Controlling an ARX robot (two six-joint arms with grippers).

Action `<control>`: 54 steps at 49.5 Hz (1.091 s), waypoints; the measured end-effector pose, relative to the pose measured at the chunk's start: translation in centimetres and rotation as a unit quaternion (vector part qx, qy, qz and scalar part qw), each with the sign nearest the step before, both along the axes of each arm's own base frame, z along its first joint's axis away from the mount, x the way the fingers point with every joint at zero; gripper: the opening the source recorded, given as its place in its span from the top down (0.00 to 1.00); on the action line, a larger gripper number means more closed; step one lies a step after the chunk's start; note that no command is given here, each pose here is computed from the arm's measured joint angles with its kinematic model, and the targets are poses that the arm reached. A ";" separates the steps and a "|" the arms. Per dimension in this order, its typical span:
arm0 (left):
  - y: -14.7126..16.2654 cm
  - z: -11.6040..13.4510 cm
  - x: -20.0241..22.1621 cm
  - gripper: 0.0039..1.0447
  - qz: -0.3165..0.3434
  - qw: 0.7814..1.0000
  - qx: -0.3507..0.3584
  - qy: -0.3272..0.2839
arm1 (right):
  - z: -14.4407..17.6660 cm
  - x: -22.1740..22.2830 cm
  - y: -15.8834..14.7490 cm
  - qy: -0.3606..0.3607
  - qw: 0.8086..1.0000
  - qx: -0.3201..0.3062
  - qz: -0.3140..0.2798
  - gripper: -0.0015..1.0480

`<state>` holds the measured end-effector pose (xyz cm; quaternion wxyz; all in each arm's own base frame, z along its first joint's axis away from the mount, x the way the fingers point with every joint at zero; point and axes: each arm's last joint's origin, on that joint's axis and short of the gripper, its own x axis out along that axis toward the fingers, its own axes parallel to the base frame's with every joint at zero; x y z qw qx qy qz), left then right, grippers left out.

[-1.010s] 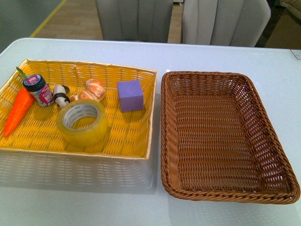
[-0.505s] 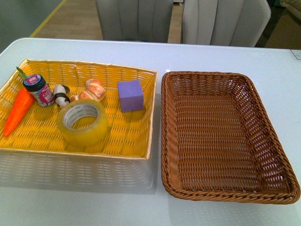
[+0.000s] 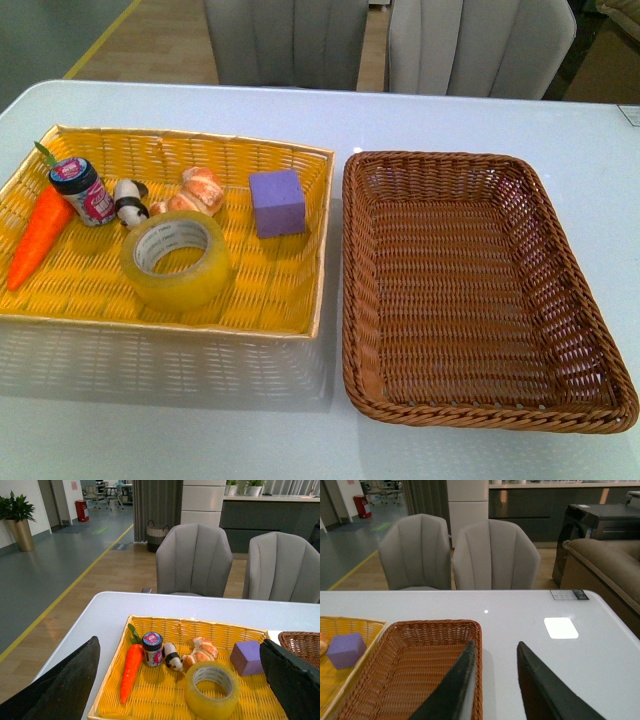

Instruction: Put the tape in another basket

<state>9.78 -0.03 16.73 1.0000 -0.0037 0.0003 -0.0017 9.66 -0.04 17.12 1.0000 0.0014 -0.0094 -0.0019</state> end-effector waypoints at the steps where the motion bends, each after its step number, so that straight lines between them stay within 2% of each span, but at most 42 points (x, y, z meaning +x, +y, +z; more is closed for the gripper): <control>1: 0.0 0.0 0.0 0.08 0.000 1.000 0.000 0.000 | 0.0 0.0 0.0 0.000 1.000 0.000 0.000 0.69; 10: 0.0 -0.1 0.0 0.08 -0.005 1.000 -0.005 0.010 | 0.0 0.0 0.0 0.000 1.000 0.000 0.000 0.40; 13: -0.1 0.0 0.1 0.08 -0.032 0.994 -0.036 0.100 | 0.0 0.0 0.0 0.000 1.000 0.000 0.000 0.30; 16: -0.1 0.4 0.7 0.08 -0.039 0.975 -0.072 0.207 | 0.0 0.0 0.0 0.000 1.000 0.000 0.000 0.22; 21: -0.2 1.1 2.9 0.08 -0.036 0.964 -0.089 0.250 | 0.0 0.0 0.0 0.000 1.000 0.000 0.000 0.08; 29: -0.6 1.7 8.0 0.08 -0.057 0.962 -0.097 0.250 | 0.0 0.0 0.0 0.000 1.000 0.000 0.001 0.09; 35: -1.1 0.8 12.6 0.08 -0.060 0.960 -0.091 0.257 | 0.0 0.0 0.0 0.000 1.000 0.000 0.001 0.09; 42: -1.6 -1.9 17.4 0.08 -0.055 0.949 -0.089 0.298 | 0.0 0.0 0.0 0.000 1.000 0.000 0.001 0.09; 54: -2.6 -6.6 23.0 0.08 -0.043 0.925 -0.100 0.364 | 0.0 0.0 0.0 0.000 1.000 0.000 0.001 0.09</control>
